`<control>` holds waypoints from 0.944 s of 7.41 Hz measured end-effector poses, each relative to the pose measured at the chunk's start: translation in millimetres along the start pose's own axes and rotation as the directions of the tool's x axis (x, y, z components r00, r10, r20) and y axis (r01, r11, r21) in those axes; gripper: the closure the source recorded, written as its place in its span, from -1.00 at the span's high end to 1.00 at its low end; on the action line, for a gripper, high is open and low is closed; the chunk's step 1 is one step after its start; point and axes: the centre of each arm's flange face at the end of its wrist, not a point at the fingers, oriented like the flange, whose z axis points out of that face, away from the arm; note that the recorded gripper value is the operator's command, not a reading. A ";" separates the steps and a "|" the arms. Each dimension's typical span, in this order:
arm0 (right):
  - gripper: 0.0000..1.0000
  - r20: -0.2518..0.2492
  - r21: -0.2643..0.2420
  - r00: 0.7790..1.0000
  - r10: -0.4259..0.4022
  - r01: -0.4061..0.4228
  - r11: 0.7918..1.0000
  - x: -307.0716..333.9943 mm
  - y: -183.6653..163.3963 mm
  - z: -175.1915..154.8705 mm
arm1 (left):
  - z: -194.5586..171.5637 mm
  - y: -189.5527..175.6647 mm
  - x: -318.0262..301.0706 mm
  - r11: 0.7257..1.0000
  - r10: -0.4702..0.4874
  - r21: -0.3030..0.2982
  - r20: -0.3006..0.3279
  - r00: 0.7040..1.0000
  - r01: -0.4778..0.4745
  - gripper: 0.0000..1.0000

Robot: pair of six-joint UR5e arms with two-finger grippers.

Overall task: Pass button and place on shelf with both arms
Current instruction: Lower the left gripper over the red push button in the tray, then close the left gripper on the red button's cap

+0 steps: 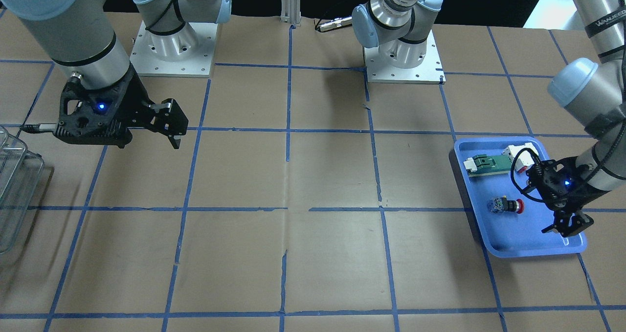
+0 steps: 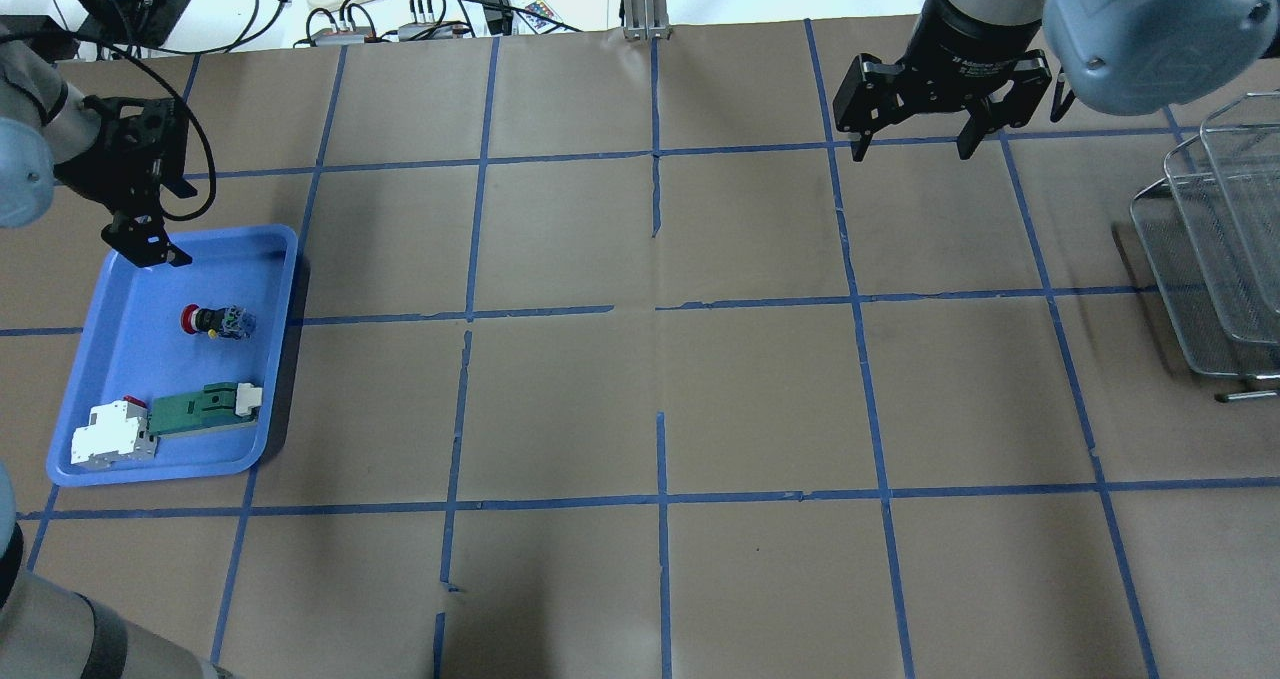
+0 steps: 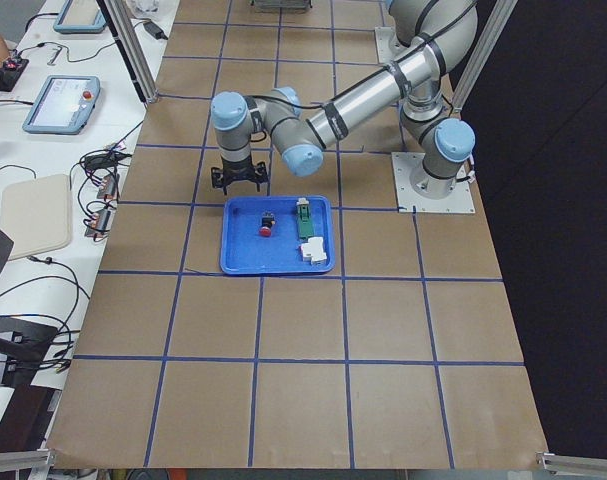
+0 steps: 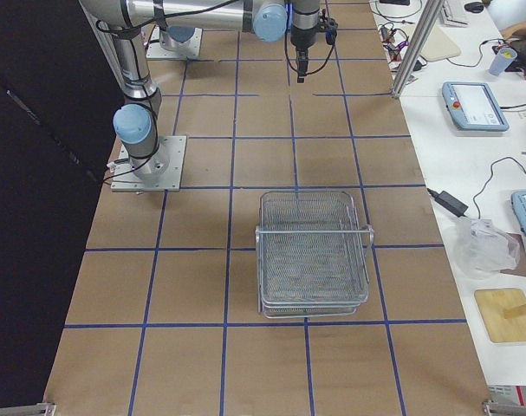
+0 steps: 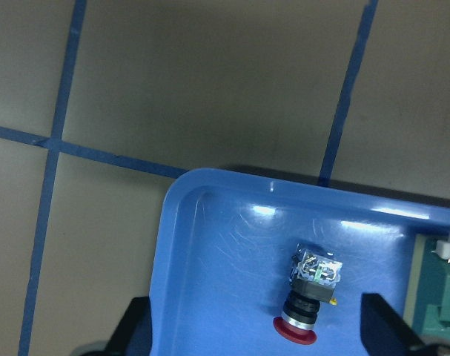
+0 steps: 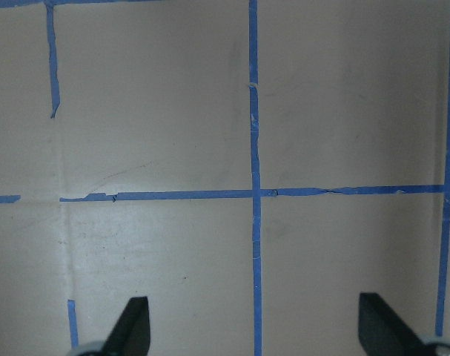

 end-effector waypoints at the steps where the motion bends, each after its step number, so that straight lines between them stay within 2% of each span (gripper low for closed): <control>1: 1.00 0.000 0.000 1.000 0.000 0.000 1.000 0.0 0.0 0.0 | 25.3 21.4 7.1 0.998 -0.004 0.062 0.004 1.000 0.004 1.00; 3: 1.00 0.000 0.000 1.000 0.000 0.000 1.000 0.0 0.0 0.0 | 64.6 54.7 16.2 0.987 0.028 0.161 -0.004 1.000 -0.027 0.97; 4: 1.00 -0.001 -0.001 1.000 0.000 0.000 1.000 0.1 0.0 0.3 | 79.3 68.7 19.6 0.982 0.045 0.186 -0.011 0.999 -0.042 0.85; 5: 1.00 0.000 -0.001 1.000 0.000 0.000 1.000 0.1 -0.1 0.7 | 88.4 82.2 23.5 0.979 0.052 0.199 -0.018 0.999 -0.047 0.62; 6: 1.00 0.000 0.000 1.000 0.000 0.000 1.000 0.0 -0.2 0.8 | 93.4 89.0 27.0 0.977 0.056 0.209 -0.026 0.998 -0.049 0.26; 7: 1.00 0.000 0.000 1.000 0.000 0.000 1.000 0.0 -0.2 0.9 | 96.6 90.8 30.1 0.975 0.059 0.219 -0.036 0.998 -0.050 0.03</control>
